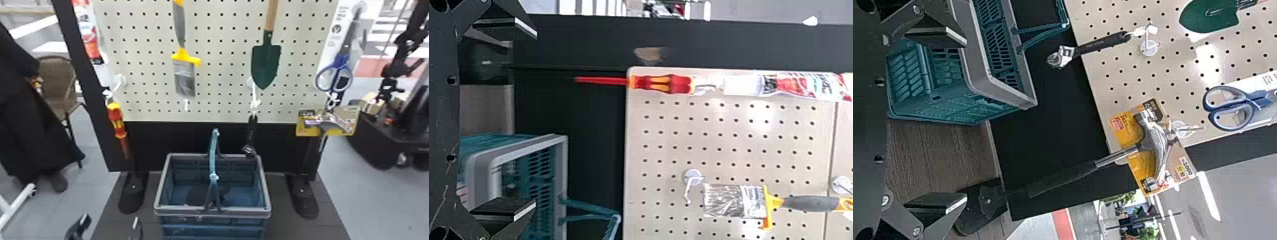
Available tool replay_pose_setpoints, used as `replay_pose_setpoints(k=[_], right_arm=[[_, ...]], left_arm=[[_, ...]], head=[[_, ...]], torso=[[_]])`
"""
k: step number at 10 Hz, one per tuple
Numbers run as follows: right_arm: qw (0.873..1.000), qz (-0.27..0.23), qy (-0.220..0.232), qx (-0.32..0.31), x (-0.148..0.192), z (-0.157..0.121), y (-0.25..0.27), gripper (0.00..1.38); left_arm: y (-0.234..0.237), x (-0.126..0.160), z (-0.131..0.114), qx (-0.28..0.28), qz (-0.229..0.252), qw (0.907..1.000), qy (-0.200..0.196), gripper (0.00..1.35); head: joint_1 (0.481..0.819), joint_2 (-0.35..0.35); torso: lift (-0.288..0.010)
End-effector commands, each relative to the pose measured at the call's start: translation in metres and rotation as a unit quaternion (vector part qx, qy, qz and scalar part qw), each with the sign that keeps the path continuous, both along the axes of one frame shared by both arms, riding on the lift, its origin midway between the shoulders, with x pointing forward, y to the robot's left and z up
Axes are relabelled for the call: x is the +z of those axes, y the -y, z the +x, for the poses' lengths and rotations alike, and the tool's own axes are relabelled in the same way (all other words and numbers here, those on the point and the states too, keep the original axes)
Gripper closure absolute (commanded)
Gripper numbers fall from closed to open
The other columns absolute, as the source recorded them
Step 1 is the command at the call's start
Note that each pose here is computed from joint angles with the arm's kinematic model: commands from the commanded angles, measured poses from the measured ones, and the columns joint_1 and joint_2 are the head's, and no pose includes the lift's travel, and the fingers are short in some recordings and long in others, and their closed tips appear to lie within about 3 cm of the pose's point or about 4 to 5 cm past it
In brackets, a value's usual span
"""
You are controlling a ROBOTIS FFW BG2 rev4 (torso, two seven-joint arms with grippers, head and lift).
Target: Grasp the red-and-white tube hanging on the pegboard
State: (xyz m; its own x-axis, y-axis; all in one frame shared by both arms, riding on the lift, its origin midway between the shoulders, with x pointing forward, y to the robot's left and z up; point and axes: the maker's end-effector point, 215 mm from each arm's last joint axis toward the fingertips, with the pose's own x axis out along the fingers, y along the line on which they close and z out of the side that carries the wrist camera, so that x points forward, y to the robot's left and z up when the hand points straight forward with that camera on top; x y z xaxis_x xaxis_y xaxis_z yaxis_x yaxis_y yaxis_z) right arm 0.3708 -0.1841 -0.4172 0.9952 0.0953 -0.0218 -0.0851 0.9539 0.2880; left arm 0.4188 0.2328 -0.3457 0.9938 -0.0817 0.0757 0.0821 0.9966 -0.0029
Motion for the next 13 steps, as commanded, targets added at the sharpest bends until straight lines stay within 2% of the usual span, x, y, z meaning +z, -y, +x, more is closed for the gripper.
replay_pose_setpoints(k=[1, 4, 8, 10, 11, 12, 13], right_arm=[[1.0, -0.001, -0.001, 0.001, 0.0, 0.0, -0.001, 0.2], [1.0, -0.001, -0.004, 0.001, -0.002, -0.001, -0.001, 0.2], [1.0, -0.003, -0.001, 0.002, 0.0, -0.001, -0.001, 0.2], [1.0, -0.004, 0.0, 0.005, 0.001, 0.001, -0.003, 0.2], [1.0, -0.004, 0.0, 0.008, 0.002, 0.002, -0.004, 0.2], [1.0, -0.004, -0.001, 0.009, 0.001, 0.002, -0.005, 0.2], [1.0, -0.005, -0.003, 0.012, -0.001, 0.002, -0.006, 0.2]], left_arm=[[-0.014, 0.016, 0.027, -0.007, 0.019, 0.9998, 0.008, 0.13], [-0.025, 0.061, 0.079, -0.056, 0.044, 0.997, 0.029, 0.13], [-0.062, 0.169, 0.121, -0.069, 0.069, 0.9917, 0.083, 0.13], [-0.062, 0.206, 0.147, -0.124, 0.077, 0.987, 0.067, 0.12], [-0.066, 0.227, 0.154, -0.13, 0.104, 0.9833, 0.072, 0.12], [-0.071, 0.241, 0.16, -0.137, 0.091, 0.9836, 0.073, 0.12], [-0.075, 0.243, 0.169, -0.156, 0.053, 0.9838, 0.07, 0.12]], head=[[0.549, 0.0], [0.549, 0.0], [0.549, 0.0], [0.549, 0.0], [0.549, 0.0], [0.549, 0.0], [0.549, 0.0]], torso=[[-0.1], [-0.1], [-0.1], [-0.1], [-0.1], [-0.1], [-0.1]])
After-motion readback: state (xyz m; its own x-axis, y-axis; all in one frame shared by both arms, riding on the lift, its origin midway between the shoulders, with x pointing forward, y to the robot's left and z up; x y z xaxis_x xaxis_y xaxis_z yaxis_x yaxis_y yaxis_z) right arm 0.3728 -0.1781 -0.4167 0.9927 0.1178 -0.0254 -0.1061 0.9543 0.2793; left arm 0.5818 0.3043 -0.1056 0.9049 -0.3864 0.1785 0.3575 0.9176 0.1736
